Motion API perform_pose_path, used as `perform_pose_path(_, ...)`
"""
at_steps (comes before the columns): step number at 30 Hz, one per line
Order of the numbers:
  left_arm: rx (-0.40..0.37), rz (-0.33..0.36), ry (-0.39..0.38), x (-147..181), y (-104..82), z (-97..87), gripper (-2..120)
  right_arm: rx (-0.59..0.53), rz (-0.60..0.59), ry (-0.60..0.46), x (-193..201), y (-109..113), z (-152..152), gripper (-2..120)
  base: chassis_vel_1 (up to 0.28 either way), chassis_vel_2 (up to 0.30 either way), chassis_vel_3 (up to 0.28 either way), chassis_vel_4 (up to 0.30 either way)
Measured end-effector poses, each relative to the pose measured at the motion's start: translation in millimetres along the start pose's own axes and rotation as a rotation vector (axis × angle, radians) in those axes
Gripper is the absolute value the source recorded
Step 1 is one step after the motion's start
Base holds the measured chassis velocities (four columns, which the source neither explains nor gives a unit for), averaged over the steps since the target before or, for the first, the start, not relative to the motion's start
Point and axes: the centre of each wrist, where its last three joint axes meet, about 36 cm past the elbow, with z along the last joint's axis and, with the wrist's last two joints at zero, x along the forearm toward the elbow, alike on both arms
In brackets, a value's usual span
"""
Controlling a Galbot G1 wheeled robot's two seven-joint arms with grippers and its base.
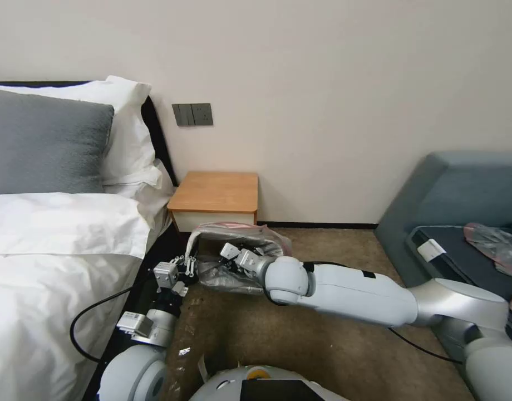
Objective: Pick up the garbage bag from the table and place it over the trash can.
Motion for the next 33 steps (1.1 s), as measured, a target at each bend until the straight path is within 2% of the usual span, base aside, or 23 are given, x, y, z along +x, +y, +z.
perform_pose_path(9,-0.014,0.011,-0.006,0.6,-0.9,-2.5,5,0.010,0.005,0.029,-11.2,3.3,4.0,0,0.000,0.000,0.000,0.000)
perform_pose_path(19,-0.041,0.025,-0.010,0.5,-0.8,-2.6,5,0.011,0.006,0.042,-6.9,0.8,7.3,0,0.000,0.000,0.000,0.000)
perform_pose_path(22,-0.036,0.015,-0.005,-0.1,0.4,0.3,5,-0.019,0.000,0.038,0.4,0.9,3.6,0,0.000,0.000,0.000,0.000)
perform_pose_path(33,0.058,-0.057,0.055,-2.5,7.0,23.6,5,-0.287,-0.064,-0.021,54.2,-11.1,-24.6,0,0.000,0.000,0.000,0.000)
